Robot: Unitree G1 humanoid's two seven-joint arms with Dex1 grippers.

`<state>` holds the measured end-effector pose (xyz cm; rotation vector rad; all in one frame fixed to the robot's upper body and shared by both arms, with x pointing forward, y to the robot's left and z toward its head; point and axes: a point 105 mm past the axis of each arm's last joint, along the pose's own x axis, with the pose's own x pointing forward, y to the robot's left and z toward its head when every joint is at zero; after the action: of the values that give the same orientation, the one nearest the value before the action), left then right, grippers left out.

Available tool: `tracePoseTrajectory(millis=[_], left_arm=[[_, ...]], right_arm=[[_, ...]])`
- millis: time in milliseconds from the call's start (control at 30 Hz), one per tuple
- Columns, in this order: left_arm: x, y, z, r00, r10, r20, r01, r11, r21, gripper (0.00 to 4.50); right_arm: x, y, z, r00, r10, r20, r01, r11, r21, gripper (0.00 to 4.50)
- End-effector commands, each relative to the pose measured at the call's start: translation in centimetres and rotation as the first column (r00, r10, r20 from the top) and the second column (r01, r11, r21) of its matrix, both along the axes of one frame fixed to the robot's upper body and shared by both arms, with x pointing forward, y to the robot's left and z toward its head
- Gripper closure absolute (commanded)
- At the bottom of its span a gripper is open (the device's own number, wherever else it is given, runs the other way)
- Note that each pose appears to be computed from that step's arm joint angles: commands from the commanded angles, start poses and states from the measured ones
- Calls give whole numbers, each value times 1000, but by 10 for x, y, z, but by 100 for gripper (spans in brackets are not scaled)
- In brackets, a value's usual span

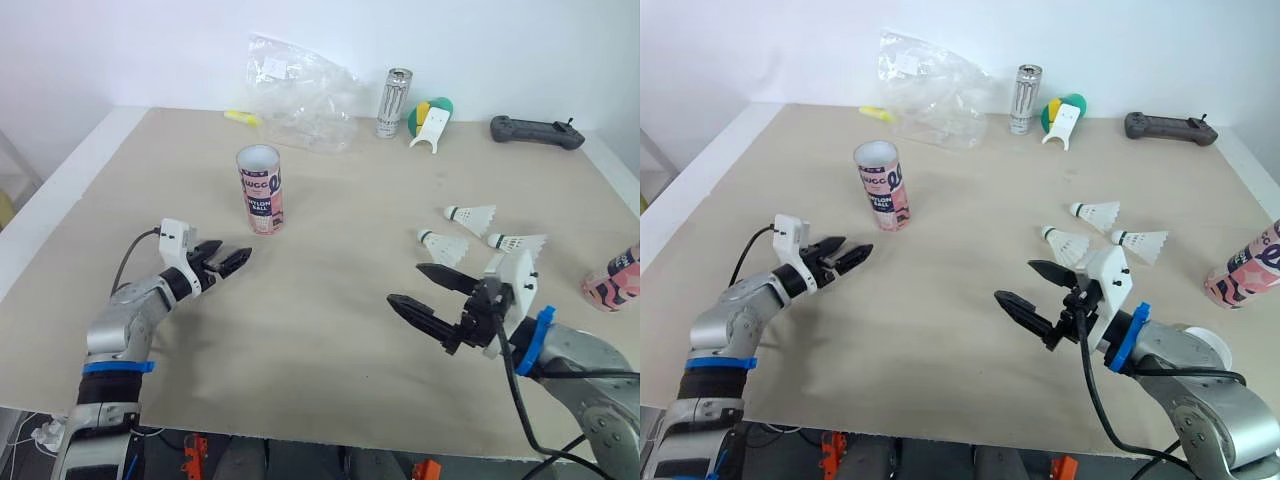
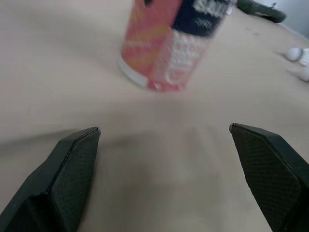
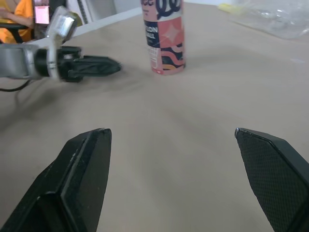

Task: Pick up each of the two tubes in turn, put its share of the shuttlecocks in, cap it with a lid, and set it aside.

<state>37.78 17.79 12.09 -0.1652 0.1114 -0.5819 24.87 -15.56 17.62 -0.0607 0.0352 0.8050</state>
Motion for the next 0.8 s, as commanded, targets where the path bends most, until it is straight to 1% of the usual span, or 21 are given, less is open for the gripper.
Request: tracePoseTrajectory(millis=[33, 100, 200, 267, 467, 567, 700, 800], left_arm=[[10, -14, 3, 996, -61, 62, 59, 998, 37, 0], [17, -21, 2, 992, -94, 83, 88, 993, 72, 0], [34, -30, 7, 986, -124, 107, 112, 987, 113, 0], [42, -29, 8, 986, -119, 117, 104, 986, 130, 0], [55, -38, 9, 982, -137, 128, 114, 979, 169, 0], [62, -45, 10, 984, -123, 131, 99, 979, 176, 0], [73, -49, 18, 987, -55, 148, 26, 982, 189, 0], [77, -53, 23, 985, -42, 165, 8, 980, 200, 0]], right_arm=[[-2, 10, 8, 998, 5, 59, -6, 1000, 6, 11], [-3, 12, 6, 998, -4, 60, 3, 1000, 12, 11], [-4, 14, 7, 998, -17, 68, 14, 999, 45, 11], [-5, 15, 7, 997, -24, 71, 21, 998, 53, 11], [-10, 13, 9, 995, -51, 80, 47, 998, 47, 11], [-12, 13, 9, 995, -61, 80, 57, 997, 44, 11], [-14, 12, 8, 995, -68, 75, 65, 997, 39, 11], [-13, 10, 7, 994, -81, 70, 79, 996, 32, 11]])
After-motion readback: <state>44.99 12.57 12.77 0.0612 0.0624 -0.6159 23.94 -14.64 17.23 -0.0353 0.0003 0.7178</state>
